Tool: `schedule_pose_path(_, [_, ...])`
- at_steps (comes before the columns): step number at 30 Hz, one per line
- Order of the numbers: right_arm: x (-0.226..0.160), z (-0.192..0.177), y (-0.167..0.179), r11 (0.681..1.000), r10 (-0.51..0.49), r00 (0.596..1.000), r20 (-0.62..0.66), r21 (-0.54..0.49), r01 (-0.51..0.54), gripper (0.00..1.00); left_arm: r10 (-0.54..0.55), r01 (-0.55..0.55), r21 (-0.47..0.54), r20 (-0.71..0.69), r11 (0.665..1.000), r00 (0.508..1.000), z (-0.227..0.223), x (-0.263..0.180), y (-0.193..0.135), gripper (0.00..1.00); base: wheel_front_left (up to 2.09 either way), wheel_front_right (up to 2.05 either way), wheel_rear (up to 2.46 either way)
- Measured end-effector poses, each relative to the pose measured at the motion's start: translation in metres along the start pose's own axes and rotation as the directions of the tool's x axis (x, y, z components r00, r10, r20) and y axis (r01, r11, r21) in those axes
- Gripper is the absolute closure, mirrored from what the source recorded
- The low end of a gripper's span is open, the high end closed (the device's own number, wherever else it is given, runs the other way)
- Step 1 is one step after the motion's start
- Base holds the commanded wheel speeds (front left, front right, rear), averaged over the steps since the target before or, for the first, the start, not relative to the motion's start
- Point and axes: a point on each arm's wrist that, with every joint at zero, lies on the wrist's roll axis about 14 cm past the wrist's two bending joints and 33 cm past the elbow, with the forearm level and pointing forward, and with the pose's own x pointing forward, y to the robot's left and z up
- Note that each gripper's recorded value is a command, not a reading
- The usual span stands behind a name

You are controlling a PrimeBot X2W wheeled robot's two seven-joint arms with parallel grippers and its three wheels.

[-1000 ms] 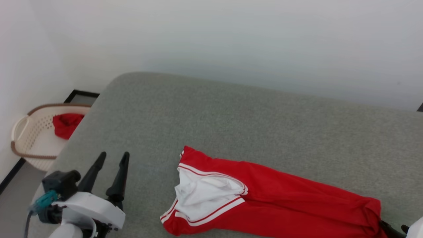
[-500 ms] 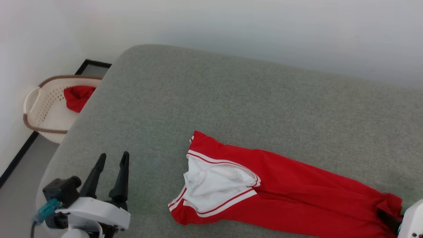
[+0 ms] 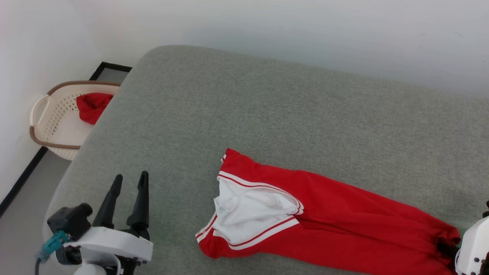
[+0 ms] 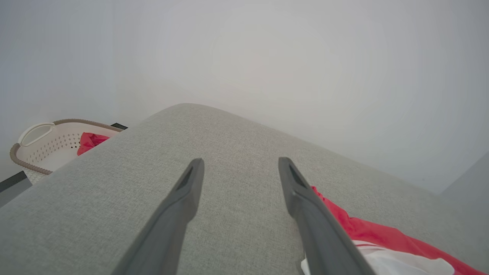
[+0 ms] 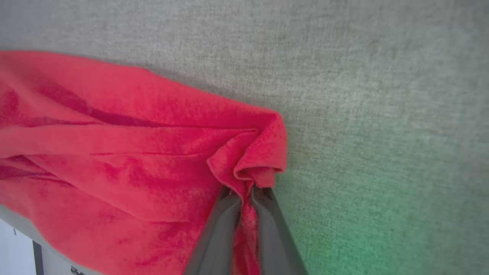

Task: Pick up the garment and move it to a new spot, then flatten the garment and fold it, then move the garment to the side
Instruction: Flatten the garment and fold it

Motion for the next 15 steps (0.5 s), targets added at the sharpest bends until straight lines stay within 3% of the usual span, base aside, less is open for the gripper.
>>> schedule_pose_path(8, [-0.012, 0.011, -0.006, 1.000, -0.014, 0.999, 0.045, 0.013, 0.014, 1.00, -0.009, 0.009, -0.017, 0.000, 1.000, 1.000, -0.002, 0.000, -0.004, 0.00, 0.00, 0.00, 0.00])
schedule_pose_path(15, [-0.036, 0.034, -0.042, 0.993, -0.121, 0.986, 0.111, 0.010, 0.121, 1.00, -0.029, 0.029, -0.024, 0.002, 0.999, 1.000, -0.002, -0.002, -0.010, 0.00, 0.00, 0.00, 0.00])
